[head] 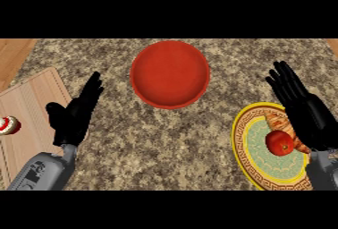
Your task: Pick the tomato from the plate and place it in the bowl
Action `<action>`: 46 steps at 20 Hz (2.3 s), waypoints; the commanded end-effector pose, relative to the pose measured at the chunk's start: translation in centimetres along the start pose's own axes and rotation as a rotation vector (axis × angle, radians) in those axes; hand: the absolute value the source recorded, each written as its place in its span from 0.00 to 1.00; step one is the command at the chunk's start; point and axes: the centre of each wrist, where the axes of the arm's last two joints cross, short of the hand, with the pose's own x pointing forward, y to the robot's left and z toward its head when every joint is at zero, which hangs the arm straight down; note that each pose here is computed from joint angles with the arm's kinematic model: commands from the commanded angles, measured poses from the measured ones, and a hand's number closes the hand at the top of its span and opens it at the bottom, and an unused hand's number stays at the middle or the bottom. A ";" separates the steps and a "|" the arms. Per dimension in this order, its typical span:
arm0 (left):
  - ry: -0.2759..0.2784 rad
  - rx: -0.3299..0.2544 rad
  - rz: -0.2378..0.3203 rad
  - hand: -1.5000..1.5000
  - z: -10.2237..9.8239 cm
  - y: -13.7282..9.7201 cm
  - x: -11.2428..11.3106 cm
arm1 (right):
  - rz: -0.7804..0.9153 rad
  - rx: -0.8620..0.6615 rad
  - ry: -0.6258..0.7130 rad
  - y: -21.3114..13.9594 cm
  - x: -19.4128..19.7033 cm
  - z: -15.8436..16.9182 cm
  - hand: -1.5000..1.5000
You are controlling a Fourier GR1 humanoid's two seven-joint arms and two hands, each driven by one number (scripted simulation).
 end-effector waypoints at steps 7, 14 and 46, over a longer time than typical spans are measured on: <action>-0.051 -0.135 -0.006 0.50 1.3 -1.1 -0.8 | 0.529 -0.382 -0.417 -8.8 2.2 4.6 1.00; -0.112 -0.294 0.007 0.50 2.4 -2.5 -0.9 | 0.336 -0.381 -0.626 -4.8 -10.6 10.0 0.00; -0.120 -0.304 0.010 0.50 1.9 -1.9 -2.3 | 1.111 0.080 0.280 0.9 3.0 11.3 0.00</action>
